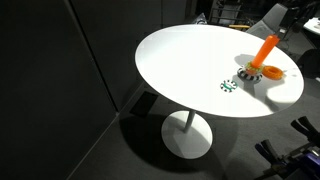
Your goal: Put the light green ring around the rod
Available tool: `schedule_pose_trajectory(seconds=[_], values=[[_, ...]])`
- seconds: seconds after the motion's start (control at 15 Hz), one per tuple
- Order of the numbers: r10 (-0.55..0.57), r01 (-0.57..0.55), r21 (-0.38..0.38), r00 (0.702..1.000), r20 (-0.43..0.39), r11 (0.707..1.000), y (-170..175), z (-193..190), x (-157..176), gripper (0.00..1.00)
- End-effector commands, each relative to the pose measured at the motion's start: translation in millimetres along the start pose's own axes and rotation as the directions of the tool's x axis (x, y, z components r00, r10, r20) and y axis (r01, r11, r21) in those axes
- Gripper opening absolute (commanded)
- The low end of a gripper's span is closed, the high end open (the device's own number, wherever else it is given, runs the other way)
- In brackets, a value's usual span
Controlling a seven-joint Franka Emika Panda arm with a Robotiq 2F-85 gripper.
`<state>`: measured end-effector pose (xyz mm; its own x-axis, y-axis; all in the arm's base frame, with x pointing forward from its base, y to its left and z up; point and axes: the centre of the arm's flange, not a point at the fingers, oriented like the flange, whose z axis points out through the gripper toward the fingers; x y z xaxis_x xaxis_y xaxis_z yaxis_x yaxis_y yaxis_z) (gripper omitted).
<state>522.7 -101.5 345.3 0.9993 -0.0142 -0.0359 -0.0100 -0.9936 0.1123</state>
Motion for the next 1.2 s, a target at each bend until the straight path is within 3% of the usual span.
schedule_pose_trajectory(seconds=[0.0, 0.53, 1.13], values=[[-0.010, 0.010, 0.027, 1.000, 0.007, 1.000, 2.8, -11.7, -8.8, 1.00], [-0.062, 0.062, 0.025, 0.998, 0.011, 0.998, -19.0, -36.2, -16.3, 1.00], [-0.175, 0.175, 0.024, 0.985, -0.003, 0.984, -74.9, -45.0, -18.8, 1.00]])
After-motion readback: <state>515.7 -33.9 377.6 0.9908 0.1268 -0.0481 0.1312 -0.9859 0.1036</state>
